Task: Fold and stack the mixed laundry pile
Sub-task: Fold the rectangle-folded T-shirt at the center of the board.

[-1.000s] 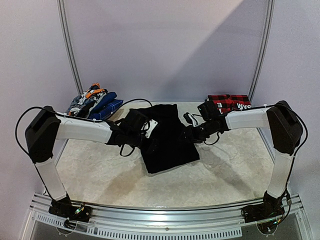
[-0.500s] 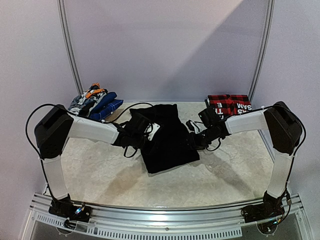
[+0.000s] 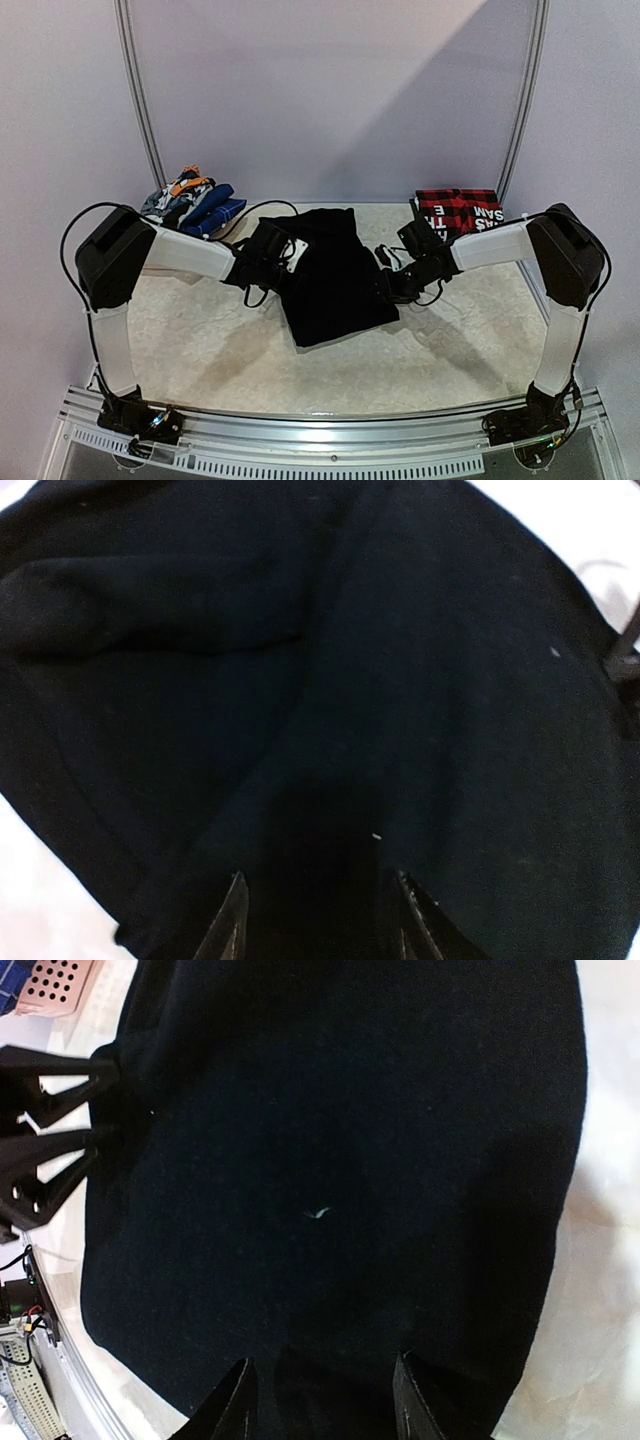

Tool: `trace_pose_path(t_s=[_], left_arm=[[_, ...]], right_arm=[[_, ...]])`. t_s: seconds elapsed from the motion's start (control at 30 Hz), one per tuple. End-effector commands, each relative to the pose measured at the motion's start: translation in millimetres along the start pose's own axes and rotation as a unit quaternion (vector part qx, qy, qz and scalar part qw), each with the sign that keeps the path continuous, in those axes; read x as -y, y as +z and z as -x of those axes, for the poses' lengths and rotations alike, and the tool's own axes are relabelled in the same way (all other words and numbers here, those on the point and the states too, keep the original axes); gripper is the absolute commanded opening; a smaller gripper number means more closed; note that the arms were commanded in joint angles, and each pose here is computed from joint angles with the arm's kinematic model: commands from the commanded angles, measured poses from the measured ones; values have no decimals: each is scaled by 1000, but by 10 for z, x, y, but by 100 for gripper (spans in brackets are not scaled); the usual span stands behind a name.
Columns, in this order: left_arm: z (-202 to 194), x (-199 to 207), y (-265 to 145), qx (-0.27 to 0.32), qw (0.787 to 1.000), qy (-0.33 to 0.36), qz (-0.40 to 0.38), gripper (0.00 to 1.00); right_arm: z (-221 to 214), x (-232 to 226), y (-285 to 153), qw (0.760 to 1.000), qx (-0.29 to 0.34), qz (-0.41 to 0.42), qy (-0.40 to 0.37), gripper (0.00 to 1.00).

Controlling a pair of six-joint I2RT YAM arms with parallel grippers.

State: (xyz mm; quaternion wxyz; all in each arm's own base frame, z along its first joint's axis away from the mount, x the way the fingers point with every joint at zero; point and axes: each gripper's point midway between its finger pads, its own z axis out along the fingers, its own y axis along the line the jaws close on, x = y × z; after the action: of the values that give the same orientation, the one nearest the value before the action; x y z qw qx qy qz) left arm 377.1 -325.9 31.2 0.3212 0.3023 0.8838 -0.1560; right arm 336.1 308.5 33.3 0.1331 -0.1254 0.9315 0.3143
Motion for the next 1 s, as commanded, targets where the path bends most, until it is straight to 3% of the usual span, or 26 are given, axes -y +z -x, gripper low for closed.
trace_pose_path(t_s=[0.0,0.2,0.47,0.73,0.97], left_arm=[[165,-205,59,22,1000,-6,17,49],[288,-477,51,30,998,-24,58,49],[434,-615,-331,48,992,-38,107,53],[367,-182,-592,58,996,-15,65,52],[215,271,-603,50,999,5,14,50]], right_arm=[[-112,101,51,1000,-13,-18,9,46],[-67,49,-5,1000,-6,-14,7,46],[103,-186,-161,1000,13,17,-8,46],[472,-461,-240,997,47,49,-30,46],[733,-484,-28,997,47,55,-35,43]])
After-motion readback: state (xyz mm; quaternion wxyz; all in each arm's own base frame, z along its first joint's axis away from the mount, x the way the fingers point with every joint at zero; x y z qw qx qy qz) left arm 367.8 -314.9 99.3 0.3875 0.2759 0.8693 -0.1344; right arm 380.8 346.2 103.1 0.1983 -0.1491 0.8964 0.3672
